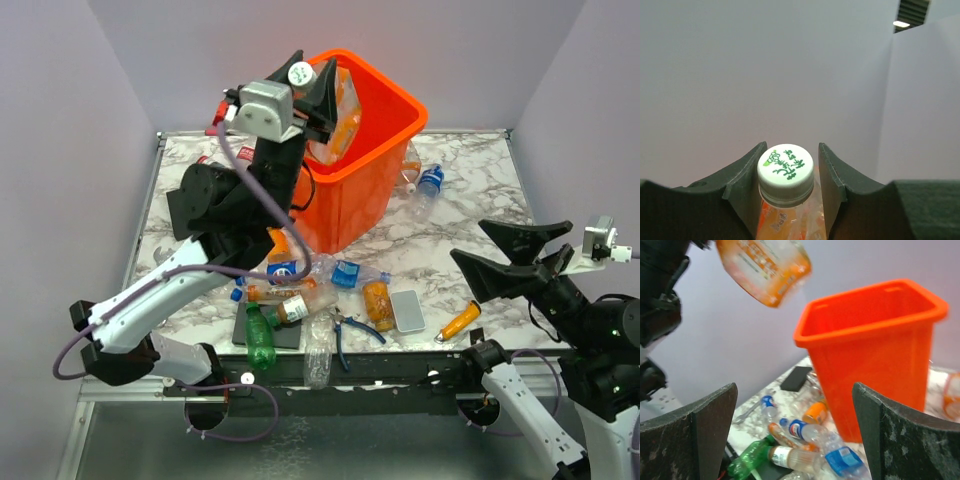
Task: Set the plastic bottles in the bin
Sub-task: Place the plastic bottle in the trash bin, then pick up the plastic bottle from the corner of the board.
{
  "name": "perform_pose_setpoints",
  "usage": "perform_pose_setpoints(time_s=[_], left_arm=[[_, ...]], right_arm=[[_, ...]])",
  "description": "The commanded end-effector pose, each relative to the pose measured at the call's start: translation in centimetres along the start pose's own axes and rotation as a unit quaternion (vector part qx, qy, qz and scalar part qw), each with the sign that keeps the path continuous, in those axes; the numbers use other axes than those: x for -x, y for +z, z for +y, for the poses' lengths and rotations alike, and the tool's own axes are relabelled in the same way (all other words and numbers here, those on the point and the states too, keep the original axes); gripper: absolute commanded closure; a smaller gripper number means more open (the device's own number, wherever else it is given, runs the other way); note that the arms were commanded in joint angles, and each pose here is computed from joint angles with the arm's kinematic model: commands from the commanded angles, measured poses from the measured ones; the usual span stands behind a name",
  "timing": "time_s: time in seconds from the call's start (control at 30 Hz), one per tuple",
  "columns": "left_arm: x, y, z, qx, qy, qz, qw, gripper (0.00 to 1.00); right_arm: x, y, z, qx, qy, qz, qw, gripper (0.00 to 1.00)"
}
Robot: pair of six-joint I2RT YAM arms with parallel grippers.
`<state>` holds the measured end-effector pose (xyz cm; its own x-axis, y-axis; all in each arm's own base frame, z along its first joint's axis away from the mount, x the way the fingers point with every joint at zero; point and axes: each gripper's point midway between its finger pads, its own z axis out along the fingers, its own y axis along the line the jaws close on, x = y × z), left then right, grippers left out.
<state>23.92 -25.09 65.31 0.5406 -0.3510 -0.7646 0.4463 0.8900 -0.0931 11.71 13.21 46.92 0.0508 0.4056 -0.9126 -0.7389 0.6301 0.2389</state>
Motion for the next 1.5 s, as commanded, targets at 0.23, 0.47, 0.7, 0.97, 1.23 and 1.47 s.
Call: perform_pose_setpoints(time_s=[0.23,0.47,0.7,0.97,1.23,1.47], left_arm=[[-10.9,6.7,10.3,0.094,0.073,0.035,0.992,1.0],[-13.8,7.8,8.4,0.038,0.037,0.057,0.997,1.0],[-13.6,8.1,8.3,0.04,0.03,0.097,0.994,0.01],[-5.2,5.8,7.7,0.015,-0.042,0.043,0.998,0.01],[-8.6,-4.6,5.4,-0.081,-0.1,0.141,0.982,0.01],[-13.4,-16.9,2.2,-0.216,-0.13,0.258,0.933,0.01]], right_arm=[[-6.6,-3.2,-9.6,-0.244,0.056,0.021,0.968,0.0],[-9.7,-3.7,-11.1,-0.277,0.11,0.026,0.954,0.0],[-12.5,-3.3,-13.4,-0.321,0.128,0.062,0.936,0.0],[-13.9,-4.3,-15.7,-0.378,0.098,0.085,0.917,0.0],[-20.2,-3.0,-17.6,-0.401,0.136,0.196,0.884,0.0],[-28.1,-1.3,-14.3,-0.261,0.195,0.328,0.887,0.07]])
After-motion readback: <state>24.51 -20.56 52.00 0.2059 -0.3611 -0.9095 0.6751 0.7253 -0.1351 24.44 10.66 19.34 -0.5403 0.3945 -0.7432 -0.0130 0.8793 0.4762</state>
